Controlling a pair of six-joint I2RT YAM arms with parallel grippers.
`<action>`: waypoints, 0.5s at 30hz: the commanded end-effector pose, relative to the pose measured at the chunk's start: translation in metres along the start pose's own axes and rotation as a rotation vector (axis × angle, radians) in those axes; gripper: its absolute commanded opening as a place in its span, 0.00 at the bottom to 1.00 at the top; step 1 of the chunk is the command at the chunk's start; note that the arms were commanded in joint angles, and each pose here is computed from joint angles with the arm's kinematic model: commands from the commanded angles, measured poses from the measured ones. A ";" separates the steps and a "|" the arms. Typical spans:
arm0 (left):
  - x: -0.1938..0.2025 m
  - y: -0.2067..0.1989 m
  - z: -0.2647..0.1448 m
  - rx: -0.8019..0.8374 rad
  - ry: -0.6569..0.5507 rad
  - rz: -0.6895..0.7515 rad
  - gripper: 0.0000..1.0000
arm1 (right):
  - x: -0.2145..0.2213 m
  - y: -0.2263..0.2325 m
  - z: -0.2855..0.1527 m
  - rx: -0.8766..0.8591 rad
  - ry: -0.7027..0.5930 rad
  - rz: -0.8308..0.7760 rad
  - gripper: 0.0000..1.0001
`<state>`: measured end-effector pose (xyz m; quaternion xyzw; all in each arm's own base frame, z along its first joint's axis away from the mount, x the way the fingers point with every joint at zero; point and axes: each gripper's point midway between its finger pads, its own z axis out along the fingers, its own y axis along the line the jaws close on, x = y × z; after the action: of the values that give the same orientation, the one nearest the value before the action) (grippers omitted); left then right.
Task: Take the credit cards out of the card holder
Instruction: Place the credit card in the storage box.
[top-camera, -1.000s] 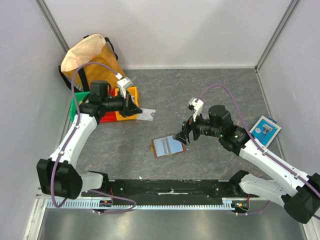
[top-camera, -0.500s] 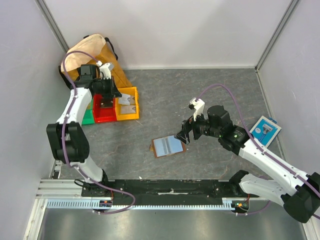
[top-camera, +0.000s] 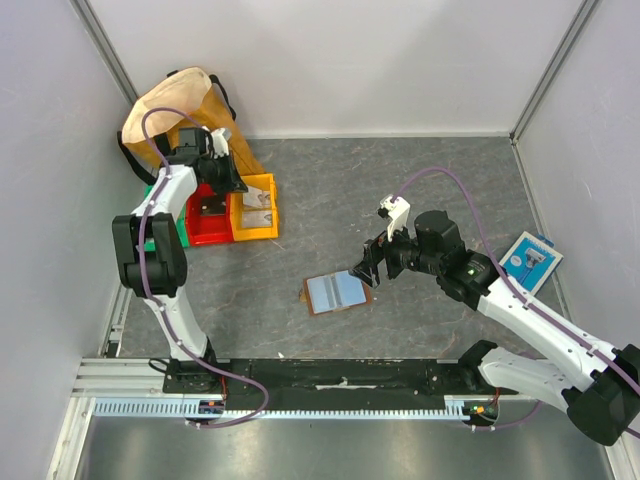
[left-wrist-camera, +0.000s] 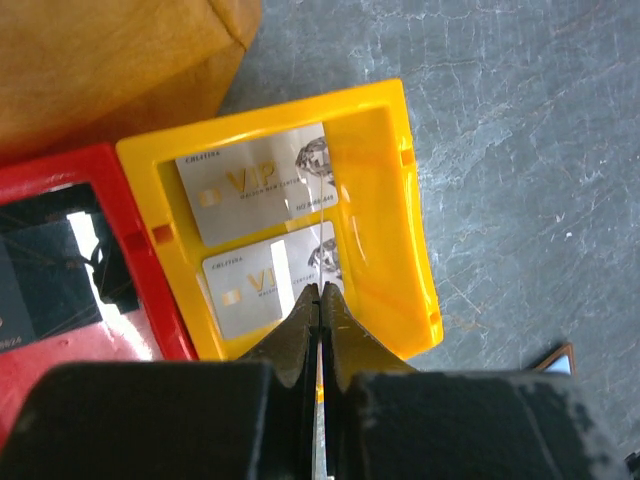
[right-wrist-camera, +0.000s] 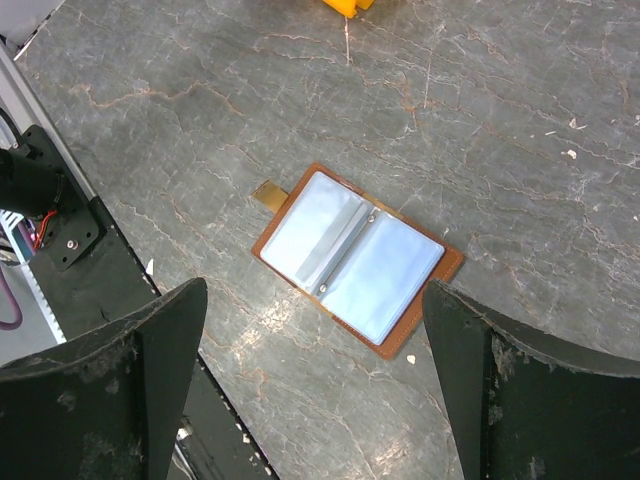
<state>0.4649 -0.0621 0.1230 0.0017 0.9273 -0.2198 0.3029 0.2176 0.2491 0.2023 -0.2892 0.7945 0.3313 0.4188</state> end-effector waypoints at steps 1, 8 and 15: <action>-0.032 -0.008 0.014 -0.002 -0.091 0.002 0.02 | -0.009 -0.001 -0.001 0.007 -0.029 -0.012 0.95; -0.033 -0.015 0.045 -0.013 -0.077 0.012 0.02 | -0.009 -0.001 -0.001 0.011 -0.028 -0.010 0.95; -0.042 -0.002 0.042 -0.131 -0.109 0.018 0.22 | -0.008 -0.002 -0.001 0.017 -0.026 -0.009 0.95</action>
<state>0.5043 -0.0876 0.0982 0.0025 0.9281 -0.1933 0.3183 0.2181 0.2487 0.2021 -0.2883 0.7951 0.3299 0.4194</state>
